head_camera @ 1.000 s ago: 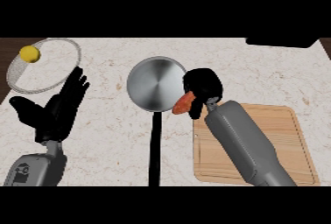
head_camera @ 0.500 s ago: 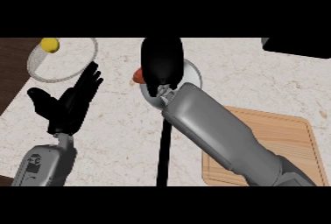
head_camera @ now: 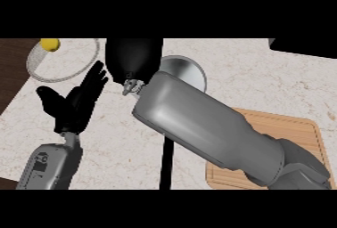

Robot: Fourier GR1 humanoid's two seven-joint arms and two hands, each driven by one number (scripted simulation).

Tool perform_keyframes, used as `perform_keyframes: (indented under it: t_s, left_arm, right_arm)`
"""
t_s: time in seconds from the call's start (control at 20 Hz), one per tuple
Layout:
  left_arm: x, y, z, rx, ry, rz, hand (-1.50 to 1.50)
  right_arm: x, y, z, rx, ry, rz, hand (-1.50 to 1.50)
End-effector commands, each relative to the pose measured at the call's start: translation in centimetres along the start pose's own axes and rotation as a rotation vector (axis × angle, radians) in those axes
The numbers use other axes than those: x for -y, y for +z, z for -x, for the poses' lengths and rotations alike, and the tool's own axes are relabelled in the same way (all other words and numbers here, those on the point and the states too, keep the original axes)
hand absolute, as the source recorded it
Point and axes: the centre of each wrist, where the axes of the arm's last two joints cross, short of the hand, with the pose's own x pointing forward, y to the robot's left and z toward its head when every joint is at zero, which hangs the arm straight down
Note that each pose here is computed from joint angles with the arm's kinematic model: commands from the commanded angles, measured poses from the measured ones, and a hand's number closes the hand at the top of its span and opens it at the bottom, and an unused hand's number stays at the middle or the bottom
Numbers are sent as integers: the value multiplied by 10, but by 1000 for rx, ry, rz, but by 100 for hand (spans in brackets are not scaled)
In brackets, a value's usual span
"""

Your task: Pick the sweet potato from the cutting board and place it in the pan

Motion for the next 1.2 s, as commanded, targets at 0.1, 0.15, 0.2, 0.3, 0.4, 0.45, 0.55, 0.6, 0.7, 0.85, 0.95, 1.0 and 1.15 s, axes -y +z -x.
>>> perform_keyframes:
  t_s: [0.1, 0.15, 0.2, 0.3, 0.4, 0.45, 0.55, 0.6, 0.7, 0.85, 0.95, 1.0, 1.15]
  left_arm:
    - [0, 1, 7, 6, 8, -43, 0]
    - [-10, -1, 4, 6, -8, -49, 0]
    - [-23, 4, -2, 6, 3, -50, 0]
    - [-4, 1, 4, 4, 8, -45, 0]
    - [-26, 11, 5, -1, -1, -92, 0]
    - [-17, 6, 0, 0, 22, -76, 0]
    - [-31, 13, 4, 2, 6, -102, 0]
    - [-33, 5, 3, -3, 13, -111, 0]
    - [-35, 19, 4, -4, 9, -113, 0]
    - [-15, 24, 6, -2, 11, -108, 0]
    - [-27, 16, -9, -2, 17, -108, 0]
    - [-33, 19, 3, 7, 11, -111, 0]
    - [-23, 22, 4, 9, 4, -95, 0]
  right_arm:
    - [-1, 1, -11, -188, -77, 15, 150]
    - [-11, 0, -8, -175, -113, 47, 150]
    - [-5, 1, -13, -197, -91, 47, 150]
    - [-3, -3, -14, -203, -123, 65, 150]
    - [-15, -12, -5, -212, -143, 64, 150]
    - [-28, -15, 0, -206, -152, 80, 150]
    - [-44, -14, 9, -222, -173, 67, 150]
    - [-33, -14, 4, -209, -182, 54, 150]
    - [-64, -18, 20, -198, -164, 54, 150]
    - [-88, -25, 36, -178, -212, 61, 150]
    - [-122, -13, 54, -164, -244, 26, 150]
    - [-103, -25, 45, -153, -259, 21, 150]
    - [-134, -23, 64, -150, -237, -10, 150]
